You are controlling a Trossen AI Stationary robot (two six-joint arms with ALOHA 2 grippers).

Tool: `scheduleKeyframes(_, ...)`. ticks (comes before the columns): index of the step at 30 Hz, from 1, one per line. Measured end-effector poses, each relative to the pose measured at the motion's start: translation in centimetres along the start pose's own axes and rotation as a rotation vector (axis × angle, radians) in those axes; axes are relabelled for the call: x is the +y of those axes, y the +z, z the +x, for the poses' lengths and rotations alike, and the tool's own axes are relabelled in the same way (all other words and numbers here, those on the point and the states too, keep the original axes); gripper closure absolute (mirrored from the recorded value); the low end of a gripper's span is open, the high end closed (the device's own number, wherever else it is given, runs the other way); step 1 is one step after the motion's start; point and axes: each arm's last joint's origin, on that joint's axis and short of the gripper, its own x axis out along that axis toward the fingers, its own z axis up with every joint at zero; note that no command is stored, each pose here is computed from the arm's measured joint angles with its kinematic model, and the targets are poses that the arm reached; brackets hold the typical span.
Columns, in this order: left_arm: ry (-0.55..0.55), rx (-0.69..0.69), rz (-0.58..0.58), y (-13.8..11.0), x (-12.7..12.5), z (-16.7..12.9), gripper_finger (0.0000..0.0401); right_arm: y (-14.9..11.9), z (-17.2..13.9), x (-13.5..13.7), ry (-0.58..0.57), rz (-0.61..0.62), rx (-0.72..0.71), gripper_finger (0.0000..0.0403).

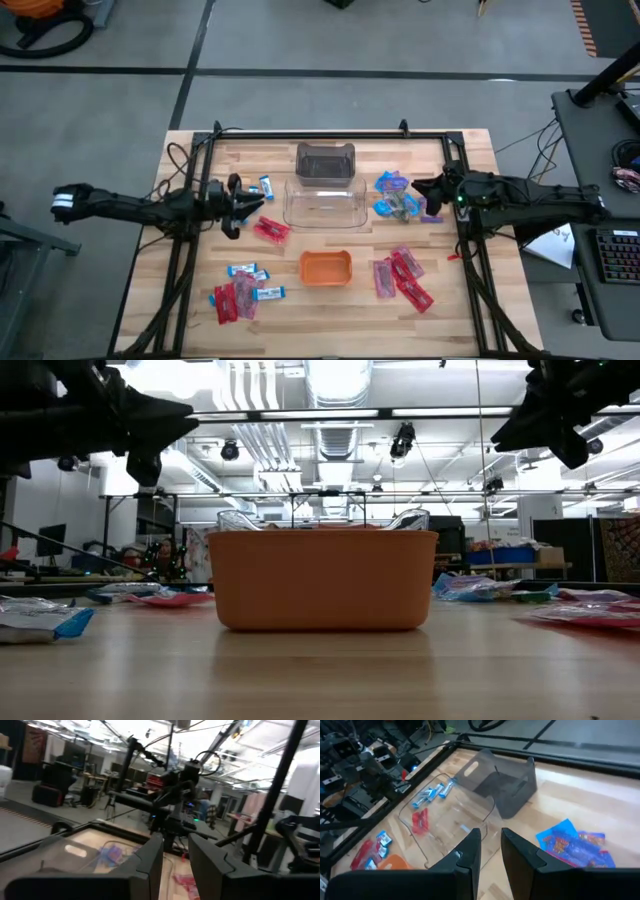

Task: Sort candy
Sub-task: Put the blue candy into the clear transparent bin

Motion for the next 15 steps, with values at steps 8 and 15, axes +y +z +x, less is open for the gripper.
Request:
scheduleKeyframes(8,-0.010,-0.062,-0.005,0.5,-0.1,0.1,0.0324,-0.8,2.3,0.5,-0.097,0.023,0.081,0.0281)
scheduleKeyframes(15,-0.015,-0.078,-0.009,0.7,-0.2,0.1,0.0324,-1.5,4.3,0.4,-0.202,0.014,0.136,0.0229)
